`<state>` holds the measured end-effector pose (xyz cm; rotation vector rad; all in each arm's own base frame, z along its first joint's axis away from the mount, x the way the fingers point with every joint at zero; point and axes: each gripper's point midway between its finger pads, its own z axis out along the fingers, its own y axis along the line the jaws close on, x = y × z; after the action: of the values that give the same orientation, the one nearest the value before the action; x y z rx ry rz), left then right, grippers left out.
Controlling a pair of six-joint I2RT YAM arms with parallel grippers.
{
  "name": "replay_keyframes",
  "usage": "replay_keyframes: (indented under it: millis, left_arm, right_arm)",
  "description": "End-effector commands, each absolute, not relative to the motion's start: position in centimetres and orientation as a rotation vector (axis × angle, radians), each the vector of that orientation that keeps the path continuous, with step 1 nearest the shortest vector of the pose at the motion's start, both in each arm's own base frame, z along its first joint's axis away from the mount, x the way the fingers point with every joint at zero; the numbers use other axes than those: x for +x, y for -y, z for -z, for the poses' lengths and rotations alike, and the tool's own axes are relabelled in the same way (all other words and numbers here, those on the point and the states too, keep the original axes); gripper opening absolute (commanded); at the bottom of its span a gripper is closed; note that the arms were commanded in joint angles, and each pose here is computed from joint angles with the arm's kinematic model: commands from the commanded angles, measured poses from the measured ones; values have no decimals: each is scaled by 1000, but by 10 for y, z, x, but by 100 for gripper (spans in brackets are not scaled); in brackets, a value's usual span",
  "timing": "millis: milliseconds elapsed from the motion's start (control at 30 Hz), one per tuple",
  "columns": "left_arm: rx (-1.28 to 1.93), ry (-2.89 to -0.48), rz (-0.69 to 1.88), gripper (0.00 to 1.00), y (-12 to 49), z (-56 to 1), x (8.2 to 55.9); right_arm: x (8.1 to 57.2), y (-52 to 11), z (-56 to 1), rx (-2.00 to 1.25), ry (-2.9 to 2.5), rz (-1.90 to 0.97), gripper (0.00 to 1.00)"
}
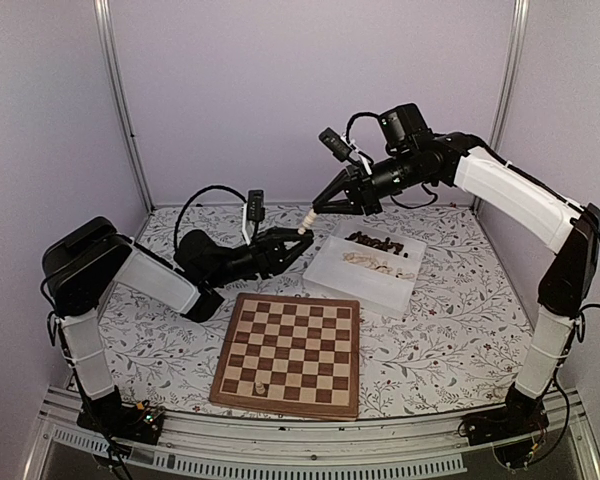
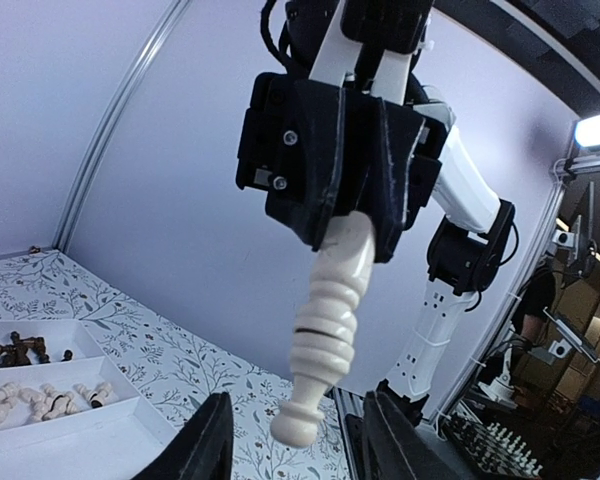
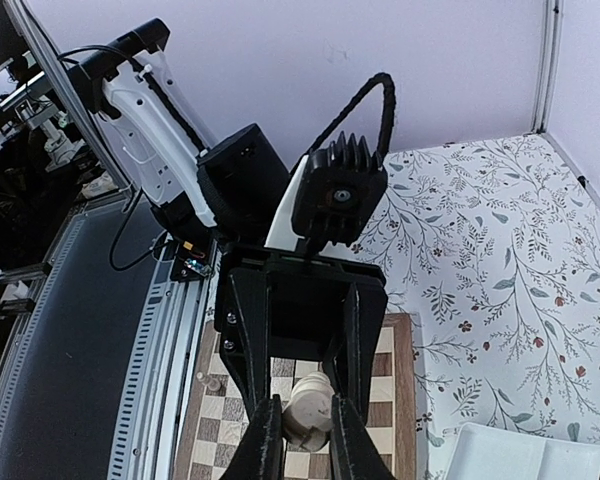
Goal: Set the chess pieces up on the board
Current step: Pick up the chess piece from the storage box.
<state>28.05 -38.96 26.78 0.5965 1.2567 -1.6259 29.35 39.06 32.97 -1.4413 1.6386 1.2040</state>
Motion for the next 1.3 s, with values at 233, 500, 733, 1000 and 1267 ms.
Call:
replay_keyframes:
  millis: [233,500,733,1000,1267]
  left_arm:
    - [642,-989,1644,31,371,-316,261]
    - [615,-1014,1650,21,368,-314,267]
    - [611,-1042,1653,6,370,-311,270]
    - [583,-1246,1556,0,360,-297,290]
    - [582,-1708,1182,0,337,-276,337]
  right_arm:
    - [302,-393,-318,-1431,-1678,-1169,2]
    - [305,-393,-310,-1429,-1701,-1155,1]
    - [307,-392,-309,-1424,-1708,-1131,1]
    - [321,-380,-326,-1405,-1690,-924,1]
    - [291,-364,-289,-1497,-1709,-851,1]
